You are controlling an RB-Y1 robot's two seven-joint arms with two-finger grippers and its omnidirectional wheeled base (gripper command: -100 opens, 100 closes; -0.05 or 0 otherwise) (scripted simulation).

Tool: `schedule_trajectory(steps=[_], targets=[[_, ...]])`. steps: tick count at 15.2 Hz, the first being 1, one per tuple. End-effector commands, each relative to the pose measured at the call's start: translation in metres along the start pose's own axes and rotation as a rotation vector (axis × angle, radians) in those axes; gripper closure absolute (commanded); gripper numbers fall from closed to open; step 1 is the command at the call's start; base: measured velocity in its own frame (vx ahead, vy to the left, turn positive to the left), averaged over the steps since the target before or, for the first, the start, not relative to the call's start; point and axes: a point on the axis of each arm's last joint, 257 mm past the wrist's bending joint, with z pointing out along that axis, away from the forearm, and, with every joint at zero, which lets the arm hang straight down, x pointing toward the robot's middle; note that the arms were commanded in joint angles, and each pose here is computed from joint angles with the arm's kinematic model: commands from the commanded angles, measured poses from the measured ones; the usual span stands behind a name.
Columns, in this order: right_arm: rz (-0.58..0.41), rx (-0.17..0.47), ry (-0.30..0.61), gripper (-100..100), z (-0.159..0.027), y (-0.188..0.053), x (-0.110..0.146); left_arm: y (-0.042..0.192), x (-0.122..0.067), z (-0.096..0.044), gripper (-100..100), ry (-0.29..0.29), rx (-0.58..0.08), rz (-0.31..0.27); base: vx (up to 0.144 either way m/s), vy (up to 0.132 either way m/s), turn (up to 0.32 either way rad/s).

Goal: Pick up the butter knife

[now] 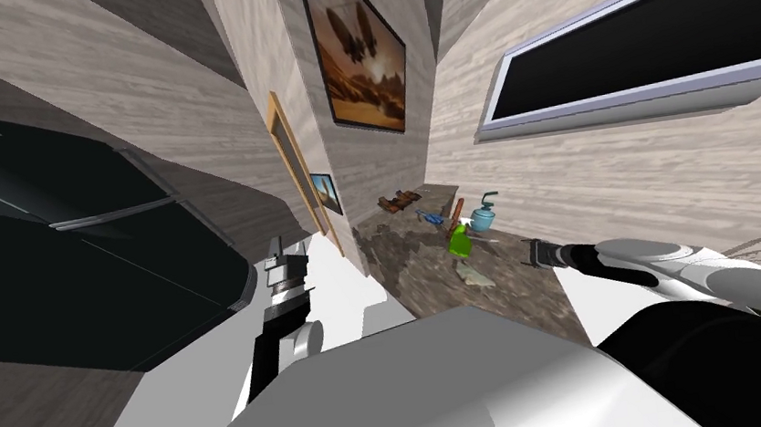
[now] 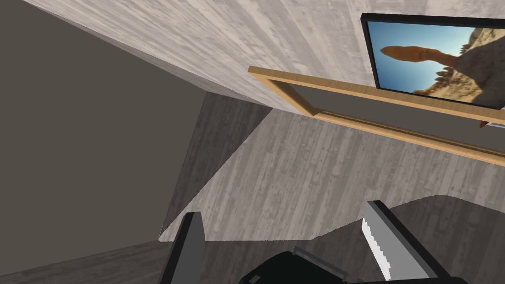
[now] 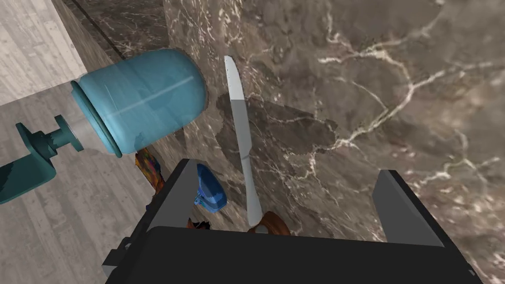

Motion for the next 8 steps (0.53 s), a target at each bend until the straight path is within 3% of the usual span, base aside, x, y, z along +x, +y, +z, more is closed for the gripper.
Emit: schedule_trajectory(steps=[1,7,8], targets=[[0.032,0.006,0.009,-100,0.000,0.000,0.006,0.000,0.000,0.000,0,0.000,0.000,0.000,0.204,0.037,0.110],[0.138,-0.014,0.041,-100,0.000,0.026,0.027,0.000,0.000,0.000,0,0.000,0.000,0.000,0.227,0.044,0.111],[0.115,-0.008,0.034,-100,0.000,0.019,0.023,0.000,0.000,0.000,0,0.000,0.000,0.000,0.088,0.024,-0.006]])
